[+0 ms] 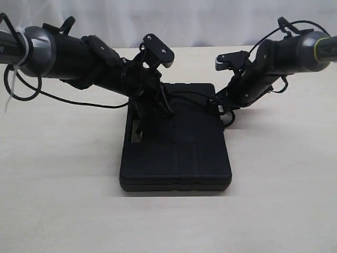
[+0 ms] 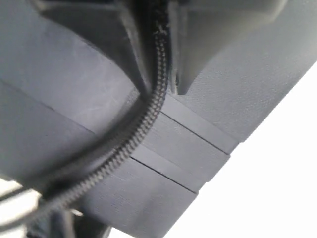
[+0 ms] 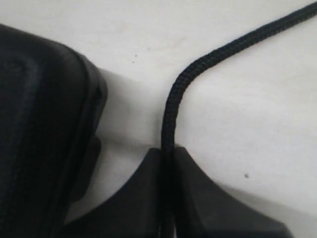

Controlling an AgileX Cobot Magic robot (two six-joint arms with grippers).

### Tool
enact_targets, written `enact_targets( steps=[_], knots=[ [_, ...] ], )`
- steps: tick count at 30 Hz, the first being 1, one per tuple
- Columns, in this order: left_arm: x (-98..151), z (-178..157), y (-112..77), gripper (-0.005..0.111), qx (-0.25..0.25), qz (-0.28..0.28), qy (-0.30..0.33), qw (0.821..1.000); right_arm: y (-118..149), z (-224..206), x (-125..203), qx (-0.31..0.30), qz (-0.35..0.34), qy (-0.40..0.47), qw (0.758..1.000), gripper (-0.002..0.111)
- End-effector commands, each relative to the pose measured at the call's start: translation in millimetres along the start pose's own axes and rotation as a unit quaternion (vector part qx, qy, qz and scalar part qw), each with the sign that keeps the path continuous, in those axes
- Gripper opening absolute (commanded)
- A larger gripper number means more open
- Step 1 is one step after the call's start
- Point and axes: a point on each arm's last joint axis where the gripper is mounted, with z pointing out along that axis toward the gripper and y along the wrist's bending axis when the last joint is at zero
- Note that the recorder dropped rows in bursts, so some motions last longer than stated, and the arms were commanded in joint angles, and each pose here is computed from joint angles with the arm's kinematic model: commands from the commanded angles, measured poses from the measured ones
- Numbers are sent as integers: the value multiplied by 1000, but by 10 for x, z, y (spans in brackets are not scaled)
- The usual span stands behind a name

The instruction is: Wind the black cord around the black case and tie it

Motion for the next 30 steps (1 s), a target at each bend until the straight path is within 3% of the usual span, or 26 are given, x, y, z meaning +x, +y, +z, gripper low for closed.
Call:
enact_targets(
  steps=[1,6,11,17,25,30],
  knots=[
    [-19,-13,44,0,-24,-35,-9,999,10,-131,154,19,-26,-53,998,4],
    [-22,-9,110,0,-60,-49,-18,997,27,-240,405,32,-116,-61,991,4],
    [-14,2,120,0,-66,-58,-18,996,38,-271,658,47,-199,-66,977,4],
    [-16,1,127,0,-69,-63,-20,995,43,-345,790,92,-211,-150,961,4],
    [-32,-12,196,0,-107,-63,-31,992,332,-359,1061,120,-338,-244,901,4],
    [-50,-34,275,0,-151,-65,-44,985,377,-363,1144,122,-385,-230,886,4]
  ],
)
